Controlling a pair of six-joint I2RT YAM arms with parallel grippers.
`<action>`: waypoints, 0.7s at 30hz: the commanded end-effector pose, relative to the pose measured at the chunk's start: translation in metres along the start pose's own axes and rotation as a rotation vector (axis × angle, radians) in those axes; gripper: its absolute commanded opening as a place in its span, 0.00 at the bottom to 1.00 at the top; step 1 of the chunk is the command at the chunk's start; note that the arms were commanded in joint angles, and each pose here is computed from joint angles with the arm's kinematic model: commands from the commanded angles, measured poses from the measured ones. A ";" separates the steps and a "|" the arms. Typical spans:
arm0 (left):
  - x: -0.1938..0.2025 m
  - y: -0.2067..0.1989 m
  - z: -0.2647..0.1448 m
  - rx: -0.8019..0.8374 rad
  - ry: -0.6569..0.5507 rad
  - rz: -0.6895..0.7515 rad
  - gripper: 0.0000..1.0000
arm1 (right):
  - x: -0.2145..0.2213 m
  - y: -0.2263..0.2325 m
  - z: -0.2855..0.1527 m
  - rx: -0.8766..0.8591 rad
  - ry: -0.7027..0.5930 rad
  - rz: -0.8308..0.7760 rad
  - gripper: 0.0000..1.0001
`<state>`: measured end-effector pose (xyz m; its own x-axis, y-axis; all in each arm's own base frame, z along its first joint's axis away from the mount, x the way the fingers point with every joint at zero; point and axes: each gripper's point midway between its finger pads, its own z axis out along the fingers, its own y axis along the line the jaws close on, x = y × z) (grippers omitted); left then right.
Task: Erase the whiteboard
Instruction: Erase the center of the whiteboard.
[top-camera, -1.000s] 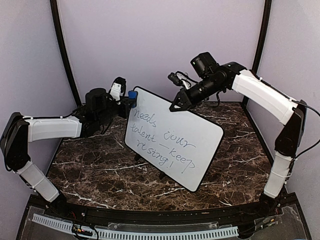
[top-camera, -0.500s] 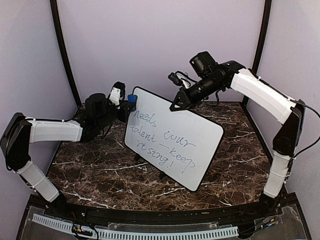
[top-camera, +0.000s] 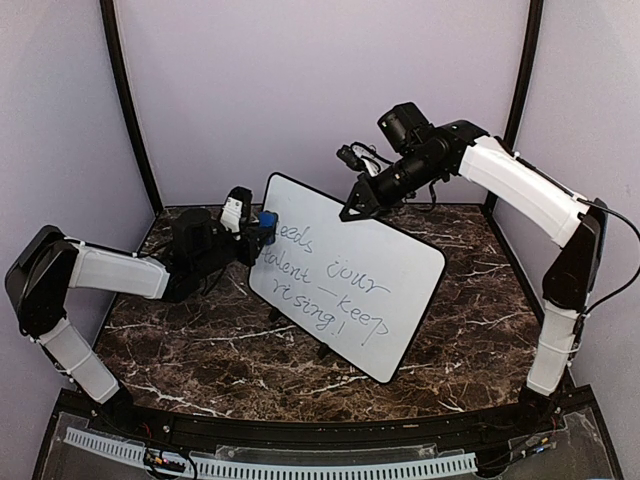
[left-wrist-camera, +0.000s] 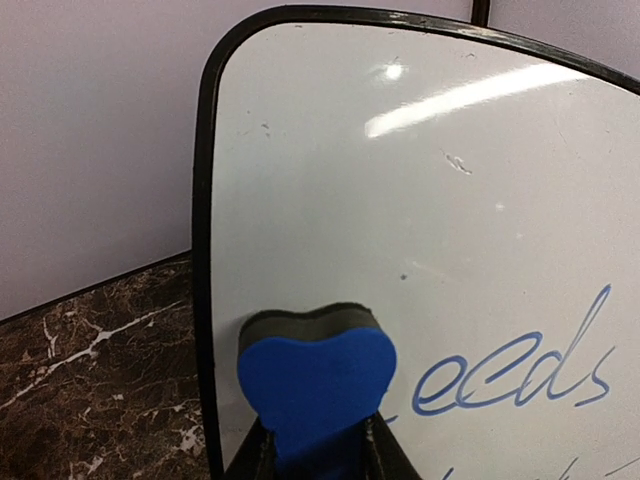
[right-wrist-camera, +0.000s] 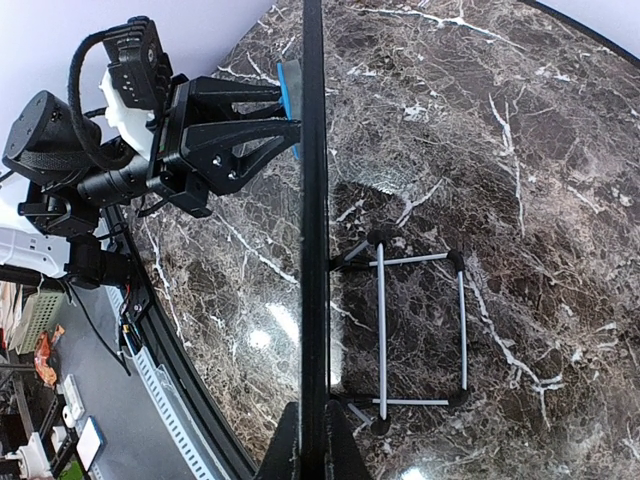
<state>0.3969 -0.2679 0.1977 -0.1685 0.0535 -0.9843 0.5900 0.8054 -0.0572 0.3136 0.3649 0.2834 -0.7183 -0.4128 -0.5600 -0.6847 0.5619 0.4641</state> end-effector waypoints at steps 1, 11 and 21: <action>0.011 -0.007 -0.001 0.035 0.029 -0.043 0.00 | -0.013 0.013 -0.008 -0.035 -0.051 -0.025 0.00; 0.037 -0.013 -0.014 0.069 0.078 -0.126 0.00 | -0.011 0.011 -0.011 -0.016 -0.052 -0.034 0.00; 0.002 -0.016 0.000 0.087 0.029 -0.135 0.00 | -0.006 0.010 -0.007 -0.017 -0.045 -0.042 0.00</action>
<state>0.3773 -0.2692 0.1636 -0.3141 0.0060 -0.9494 0.6035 0.7732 -0.1948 0.3150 0.3645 0.2816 -0.7173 -0.4120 -0.5619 -0.6846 0.5670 0.4581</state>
